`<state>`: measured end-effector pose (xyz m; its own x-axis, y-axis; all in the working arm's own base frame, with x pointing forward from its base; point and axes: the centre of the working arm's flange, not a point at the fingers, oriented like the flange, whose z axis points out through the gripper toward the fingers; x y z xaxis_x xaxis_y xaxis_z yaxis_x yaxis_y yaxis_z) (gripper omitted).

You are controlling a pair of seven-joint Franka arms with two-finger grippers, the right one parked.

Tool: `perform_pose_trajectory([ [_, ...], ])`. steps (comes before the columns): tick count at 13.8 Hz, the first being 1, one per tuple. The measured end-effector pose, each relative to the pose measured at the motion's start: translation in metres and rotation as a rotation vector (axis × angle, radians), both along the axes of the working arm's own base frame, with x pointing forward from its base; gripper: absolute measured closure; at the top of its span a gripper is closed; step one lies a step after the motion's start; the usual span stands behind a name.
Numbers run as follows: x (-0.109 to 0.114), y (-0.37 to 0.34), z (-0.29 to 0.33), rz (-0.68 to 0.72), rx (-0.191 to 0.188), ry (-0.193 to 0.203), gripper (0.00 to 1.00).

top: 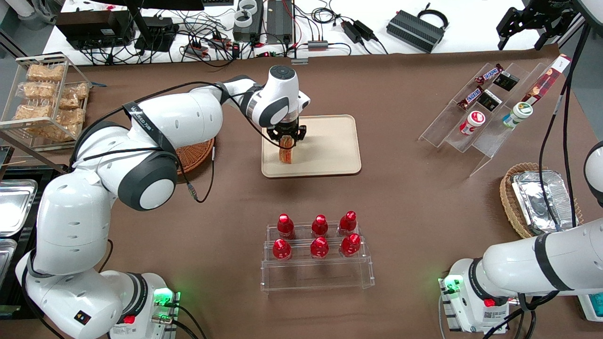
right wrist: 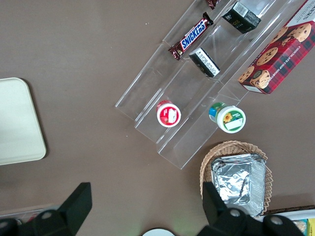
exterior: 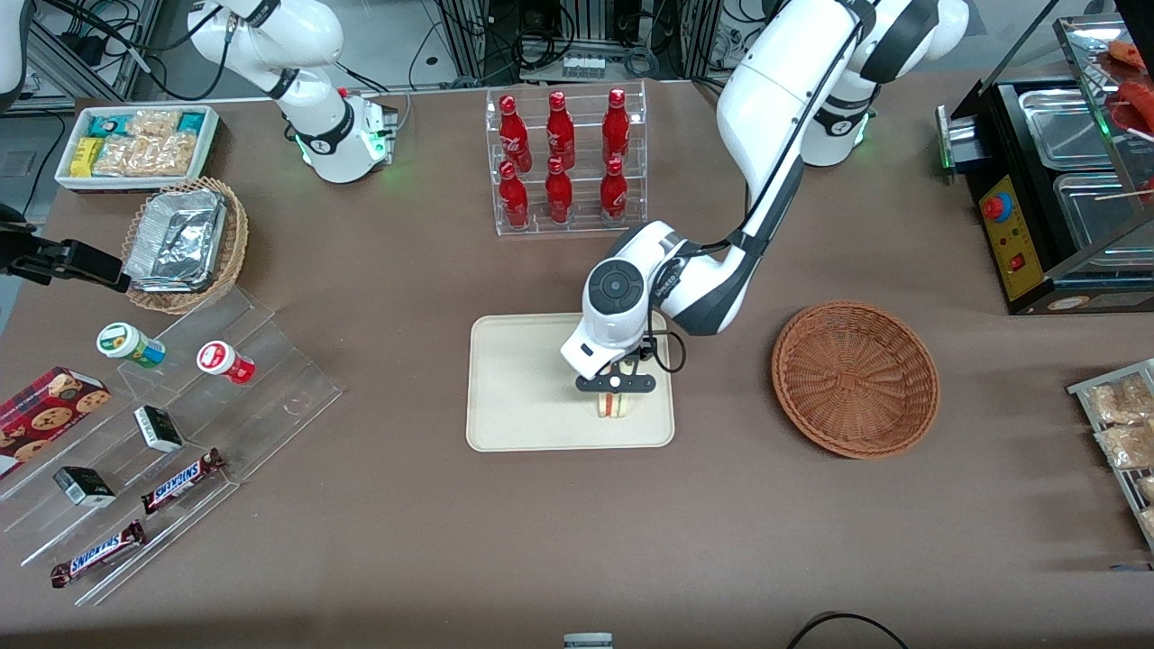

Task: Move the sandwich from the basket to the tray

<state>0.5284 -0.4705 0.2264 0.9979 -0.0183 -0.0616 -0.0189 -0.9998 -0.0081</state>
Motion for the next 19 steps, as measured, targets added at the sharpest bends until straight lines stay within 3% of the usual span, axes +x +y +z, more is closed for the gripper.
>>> perform_pose_trajectory([
  [3,0.004,-0.003,0.007,0.018,-0.009,-0.012,0.04],
  [4,0.005,-0.004,0.009,0.021,-0.013,-0.017,0.00],
  [9,0.016,-0.006,0.032,0.059,-0.035,-0.049,0.00],
  [12,0.028,0.008,0.070,0.094,-0.028,-0.059,0.00],
  [16,0.067,0.080,0.119,0.157,0.002,-0.040,0.00],
  [19,0.093,0.144,0.137,0.144,0.027,-0.004,0.00],
])
